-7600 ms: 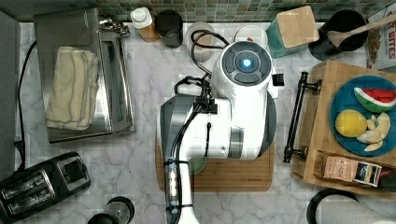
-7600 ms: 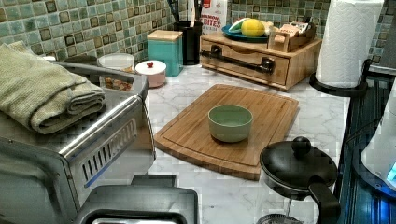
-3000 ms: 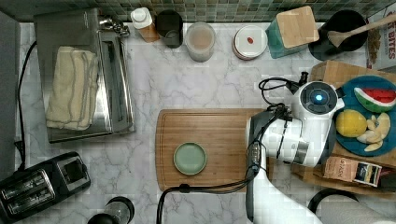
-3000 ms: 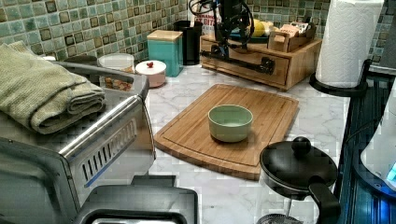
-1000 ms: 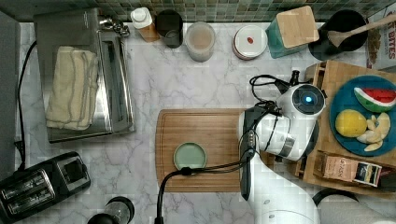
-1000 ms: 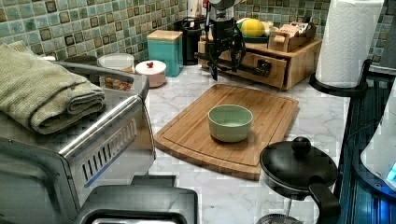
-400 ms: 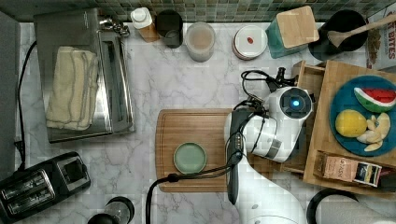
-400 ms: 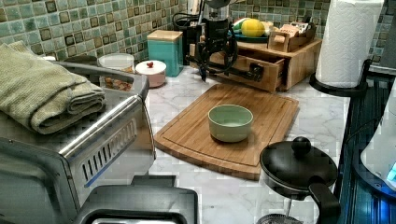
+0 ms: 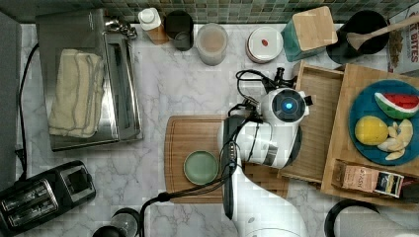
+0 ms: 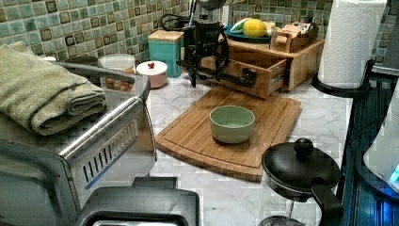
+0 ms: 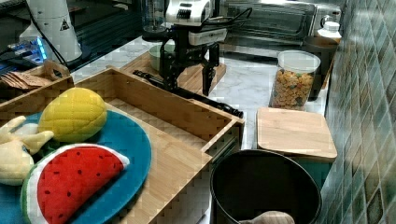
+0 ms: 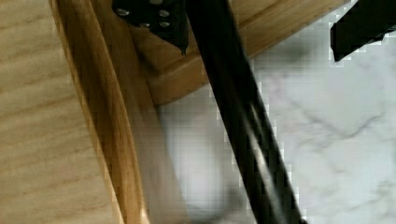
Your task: Open the drawer.
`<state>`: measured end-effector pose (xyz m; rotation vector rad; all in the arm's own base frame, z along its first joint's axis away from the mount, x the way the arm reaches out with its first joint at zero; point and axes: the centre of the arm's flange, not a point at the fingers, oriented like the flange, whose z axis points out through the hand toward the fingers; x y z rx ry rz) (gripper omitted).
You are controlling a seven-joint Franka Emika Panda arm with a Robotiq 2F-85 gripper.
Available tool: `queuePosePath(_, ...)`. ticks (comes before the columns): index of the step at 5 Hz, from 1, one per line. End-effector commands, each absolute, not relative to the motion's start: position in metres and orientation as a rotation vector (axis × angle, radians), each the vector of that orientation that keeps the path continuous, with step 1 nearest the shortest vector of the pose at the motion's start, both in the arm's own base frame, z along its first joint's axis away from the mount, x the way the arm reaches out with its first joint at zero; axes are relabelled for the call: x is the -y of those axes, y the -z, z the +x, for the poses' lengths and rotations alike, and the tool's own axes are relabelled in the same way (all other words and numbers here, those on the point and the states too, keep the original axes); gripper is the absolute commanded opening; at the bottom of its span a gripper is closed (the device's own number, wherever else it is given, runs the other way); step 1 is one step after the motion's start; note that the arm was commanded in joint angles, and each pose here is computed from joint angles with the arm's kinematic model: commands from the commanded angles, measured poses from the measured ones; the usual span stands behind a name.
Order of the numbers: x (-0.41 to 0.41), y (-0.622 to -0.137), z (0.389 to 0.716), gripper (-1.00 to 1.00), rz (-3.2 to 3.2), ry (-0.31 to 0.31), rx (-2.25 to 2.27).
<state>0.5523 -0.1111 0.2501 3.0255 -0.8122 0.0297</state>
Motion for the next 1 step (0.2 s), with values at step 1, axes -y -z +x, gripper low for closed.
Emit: queuePosePath(1, -0.0776, -0.2924, 0.5517, 1.0, 3.204, -0.026, 0.524)
